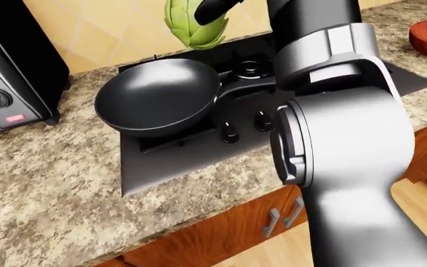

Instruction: Pick the artichoke from the pan and place it in the bowl.

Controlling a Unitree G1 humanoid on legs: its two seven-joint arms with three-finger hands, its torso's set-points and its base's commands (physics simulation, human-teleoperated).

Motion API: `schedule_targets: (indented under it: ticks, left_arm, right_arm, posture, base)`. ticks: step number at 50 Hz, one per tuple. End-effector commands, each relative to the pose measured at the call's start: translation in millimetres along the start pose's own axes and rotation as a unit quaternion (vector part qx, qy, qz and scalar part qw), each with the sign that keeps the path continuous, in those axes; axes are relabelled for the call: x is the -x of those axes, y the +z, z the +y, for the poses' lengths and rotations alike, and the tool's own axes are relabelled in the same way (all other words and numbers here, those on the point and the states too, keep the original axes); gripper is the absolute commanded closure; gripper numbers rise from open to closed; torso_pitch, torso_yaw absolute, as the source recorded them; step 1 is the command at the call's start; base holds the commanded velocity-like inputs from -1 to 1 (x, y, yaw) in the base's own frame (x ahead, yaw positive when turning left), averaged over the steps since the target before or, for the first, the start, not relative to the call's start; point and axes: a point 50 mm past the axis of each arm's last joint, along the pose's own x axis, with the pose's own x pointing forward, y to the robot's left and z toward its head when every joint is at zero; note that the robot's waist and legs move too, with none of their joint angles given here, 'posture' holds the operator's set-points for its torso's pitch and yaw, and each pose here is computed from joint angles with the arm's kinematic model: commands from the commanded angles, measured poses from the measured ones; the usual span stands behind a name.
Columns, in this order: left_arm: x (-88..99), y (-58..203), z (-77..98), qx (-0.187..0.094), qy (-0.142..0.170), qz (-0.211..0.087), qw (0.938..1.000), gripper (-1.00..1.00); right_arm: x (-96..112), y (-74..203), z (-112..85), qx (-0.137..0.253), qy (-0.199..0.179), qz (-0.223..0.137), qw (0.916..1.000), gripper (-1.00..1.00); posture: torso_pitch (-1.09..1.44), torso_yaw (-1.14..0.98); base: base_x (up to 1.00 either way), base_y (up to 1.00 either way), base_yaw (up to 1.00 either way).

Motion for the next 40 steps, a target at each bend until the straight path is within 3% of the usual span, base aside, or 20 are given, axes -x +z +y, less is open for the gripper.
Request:
schedule_targets:
  ticks: [1, 40]
  left_arm:
    - [-0.1, 16.1, 2.2, -0.01, 0.005, -0.04, 0.9991, -1.0]
    - [-0.3, 20.4, 4.8, -0.011, 0.008, -0.044, 0.999, -1.0]
  right_arm:
    - [15.4, 31.7, -11.3, 0.018, -0.027, -0.059, 0.9977, 1.0]
    - [25.5, 40.7, -22.9, 0.019, -0.038, -0.066, 0.9969, 1.0]
  posture:
    - [0.0, 0.0]
    - [0.0, 0.0]
  base:
    - [0.0, -0.13, 0.0]
    - [0.0, -0.25, 0.0]
